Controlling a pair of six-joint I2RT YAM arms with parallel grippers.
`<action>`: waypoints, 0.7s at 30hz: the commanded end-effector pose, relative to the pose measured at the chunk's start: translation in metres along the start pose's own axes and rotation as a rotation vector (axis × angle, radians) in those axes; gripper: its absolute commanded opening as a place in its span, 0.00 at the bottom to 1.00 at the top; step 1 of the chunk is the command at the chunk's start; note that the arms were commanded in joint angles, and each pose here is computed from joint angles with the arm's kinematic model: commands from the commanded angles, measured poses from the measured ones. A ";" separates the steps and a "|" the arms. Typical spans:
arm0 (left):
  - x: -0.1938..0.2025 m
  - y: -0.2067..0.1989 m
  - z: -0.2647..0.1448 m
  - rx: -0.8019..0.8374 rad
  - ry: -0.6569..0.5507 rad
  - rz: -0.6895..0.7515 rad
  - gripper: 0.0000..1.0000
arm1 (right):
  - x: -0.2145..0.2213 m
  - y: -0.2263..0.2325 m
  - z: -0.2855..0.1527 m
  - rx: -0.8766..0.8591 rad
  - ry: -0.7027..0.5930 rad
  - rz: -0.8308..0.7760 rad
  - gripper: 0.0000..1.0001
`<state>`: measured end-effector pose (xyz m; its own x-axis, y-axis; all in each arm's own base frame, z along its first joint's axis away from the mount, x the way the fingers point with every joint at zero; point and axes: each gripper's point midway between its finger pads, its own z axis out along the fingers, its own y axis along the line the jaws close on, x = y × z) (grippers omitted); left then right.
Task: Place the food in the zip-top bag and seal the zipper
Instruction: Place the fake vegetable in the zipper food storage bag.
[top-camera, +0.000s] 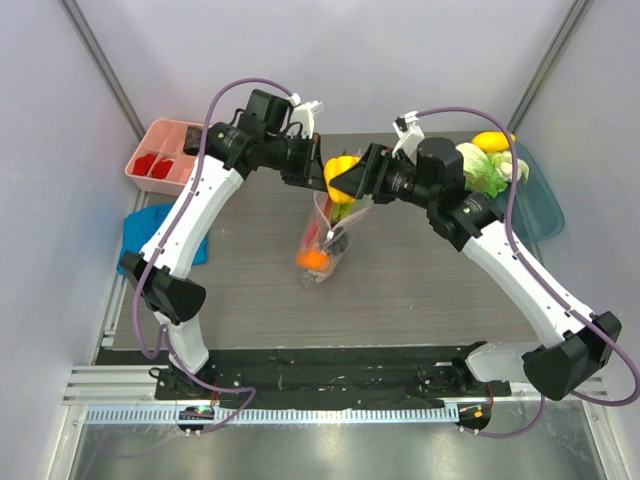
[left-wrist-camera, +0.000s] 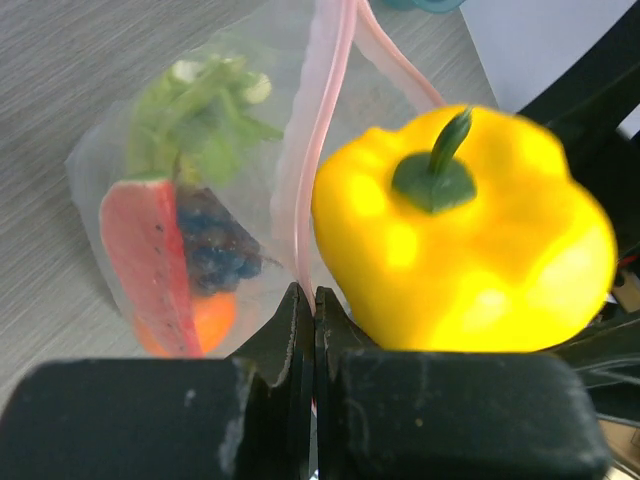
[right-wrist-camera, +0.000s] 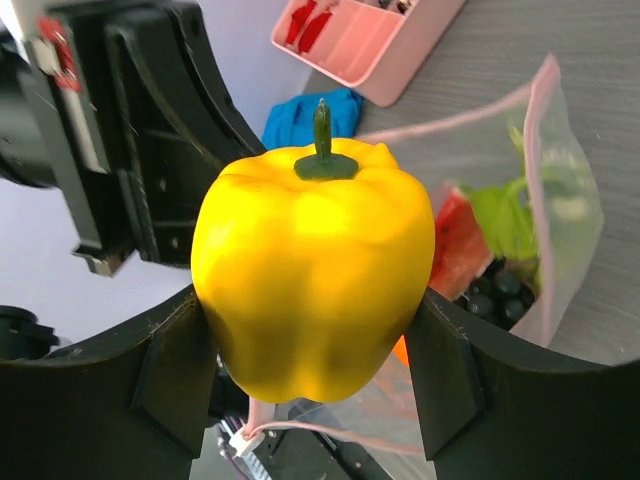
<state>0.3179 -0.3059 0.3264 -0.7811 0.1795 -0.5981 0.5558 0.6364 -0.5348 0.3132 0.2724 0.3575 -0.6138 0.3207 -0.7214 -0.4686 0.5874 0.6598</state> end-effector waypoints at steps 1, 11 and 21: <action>-0.019 -0.028 -0.020 0.071 -0.093 0.048 0.00 | 0.005 -0.013 -0.013 0.102 -0.013 -0.062 0.09; -0.020 -0.024 -0.019 0.070 -0.093 0.041 0.00 | 0.034 -0.015 -0.015 0.108 0.129 -0.195 0.59; -0.018 -0.023 -0.019 0.068 -0.089 0.052 0.00 | 0.008 0.009 -0.023 0.057 0.091 -0.291 1.00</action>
<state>0.3199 -0.3049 0.3280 -0.7826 0.1697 -0.5989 0.5520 0.6340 -0.5416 0.2890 0.2623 0.3235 -0.6114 0.0672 -0.7884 -0.5251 0.7109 0.4678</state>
